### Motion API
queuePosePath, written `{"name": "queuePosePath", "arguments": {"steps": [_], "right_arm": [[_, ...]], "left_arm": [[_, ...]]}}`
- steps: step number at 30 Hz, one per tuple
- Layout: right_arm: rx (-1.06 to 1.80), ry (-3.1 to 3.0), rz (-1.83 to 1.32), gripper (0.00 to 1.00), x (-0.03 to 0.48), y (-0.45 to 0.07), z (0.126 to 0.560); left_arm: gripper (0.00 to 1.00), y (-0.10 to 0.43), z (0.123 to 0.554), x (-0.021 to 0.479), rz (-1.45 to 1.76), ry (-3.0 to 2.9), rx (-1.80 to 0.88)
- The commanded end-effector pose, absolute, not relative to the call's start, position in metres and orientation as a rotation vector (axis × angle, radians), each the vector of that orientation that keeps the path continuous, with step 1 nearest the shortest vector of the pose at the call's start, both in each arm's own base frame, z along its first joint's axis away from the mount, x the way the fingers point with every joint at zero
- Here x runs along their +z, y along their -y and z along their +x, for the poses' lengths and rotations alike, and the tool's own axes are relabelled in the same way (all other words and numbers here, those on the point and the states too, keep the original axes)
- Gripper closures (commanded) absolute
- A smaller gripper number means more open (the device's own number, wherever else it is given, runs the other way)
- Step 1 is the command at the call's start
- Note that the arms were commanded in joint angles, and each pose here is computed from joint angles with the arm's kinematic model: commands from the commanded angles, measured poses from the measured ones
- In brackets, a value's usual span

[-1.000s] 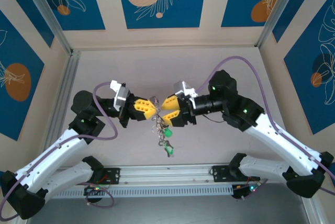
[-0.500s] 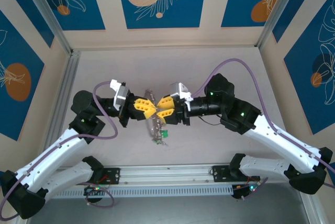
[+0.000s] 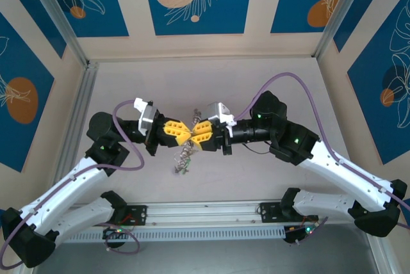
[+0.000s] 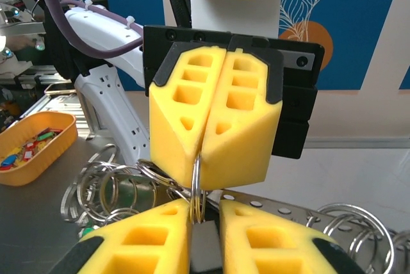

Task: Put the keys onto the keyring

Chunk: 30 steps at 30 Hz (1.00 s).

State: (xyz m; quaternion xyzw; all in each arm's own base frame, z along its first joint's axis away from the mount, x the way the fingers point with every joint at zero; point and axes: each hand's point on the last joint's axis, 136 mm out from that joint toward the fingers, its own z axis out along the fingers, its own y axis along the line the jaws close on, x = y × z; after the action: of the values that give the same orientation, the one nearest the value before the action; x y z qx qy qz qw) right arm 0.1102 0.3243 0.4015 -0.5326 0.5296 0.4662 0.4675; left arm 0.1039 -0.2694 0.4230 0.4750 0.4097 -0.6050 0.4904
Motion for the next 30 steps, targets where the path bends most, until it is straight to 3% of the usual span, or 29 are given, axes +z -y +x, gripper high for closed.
{"name": "queuePosePath", "arguments": {"steps": [1,8,14,18,20,30], "right_arm": [[1.111,-1.247,-1.251,0.81,0.417,-0.320,0.114],[1.108,-1.236,-1.226,1.00,0.419,-0.316,0.117],[1.032,-1.291,-1.254,1.00,0.413,-0.309,0.119],[0.916,-1.383,-1.291,1.00,0.405,-0.299,0.126],[0.866,-1.430,-1.315,1.00,0.402,-0.294,0.128],[0.714,-1.596,-1.558,1.00,0.375,-0.298,0.126]], "left_arm": [[1.00,0.265,0.094,0.430,1.172,-0.932,-1.467],[1.00,0.266,0.095,0.428,1.172,-0.944,-1.469],[1.00,0.266,0.102,0.420,1.178,-1.029,-1.378],[0.77,0.259,0.111,0.410,1.189,-1.154,-1.211],[0.74,0.254,0.112,0.408,1.197,-1.193,-1.146],[0.75,0.245,0.120,0.397,1.243,-1.326,-0.990]]}}
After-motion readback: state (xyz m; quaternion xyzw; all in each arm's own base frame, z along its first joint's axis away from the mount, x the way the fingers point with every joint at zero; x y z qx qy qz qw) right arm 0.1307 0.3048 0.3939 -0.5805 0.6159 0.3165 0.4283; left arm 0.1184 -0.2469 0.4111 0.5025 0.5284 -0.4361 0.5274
